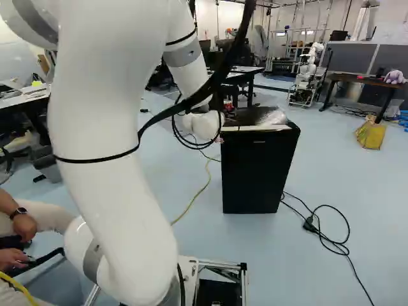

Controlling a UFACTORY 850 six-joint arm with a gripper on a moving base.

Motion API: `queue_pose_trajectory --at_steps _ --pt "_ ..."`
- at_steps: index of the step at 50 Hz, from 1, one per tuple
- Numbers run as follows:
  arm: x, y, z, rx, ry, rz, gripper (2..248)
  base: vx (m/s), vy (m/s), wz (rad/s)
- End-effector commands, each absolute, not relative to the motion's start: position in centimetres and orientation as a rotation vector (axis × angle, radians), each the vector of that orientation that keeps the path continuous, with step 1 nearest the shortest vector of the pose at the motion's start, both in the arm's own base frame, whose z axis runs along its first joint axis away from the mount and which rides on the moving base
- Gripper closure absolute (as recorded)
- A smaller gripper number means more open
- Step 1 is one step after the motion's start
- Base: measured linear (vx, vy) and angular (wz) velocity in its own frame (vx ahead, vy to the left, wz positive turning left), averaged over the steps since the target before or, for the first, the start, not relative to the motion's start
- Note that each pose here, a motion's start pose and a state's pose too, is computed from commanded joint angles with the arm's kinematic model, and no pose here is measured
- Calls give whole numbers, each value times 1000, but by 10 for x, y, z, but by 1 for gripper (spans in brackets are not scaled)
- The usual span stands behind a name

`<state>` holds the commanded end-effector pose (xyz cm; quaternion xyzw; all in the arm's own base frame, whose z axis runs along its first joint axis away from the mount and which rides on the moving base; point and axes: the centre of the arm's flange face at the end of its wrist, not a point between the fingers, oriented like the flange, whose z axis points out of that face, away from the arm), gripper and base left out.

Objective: Grab a drink from the fridge

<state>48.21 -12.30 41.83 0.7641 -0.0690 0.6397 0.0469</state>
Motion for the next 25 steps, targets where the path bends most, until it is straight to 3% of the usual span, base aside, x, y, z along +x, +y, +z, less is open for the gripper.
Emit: queue_pose_trajectory --at_steps 25 --pt "398 -57 407 2431 -130 1905 151 0 0 0"
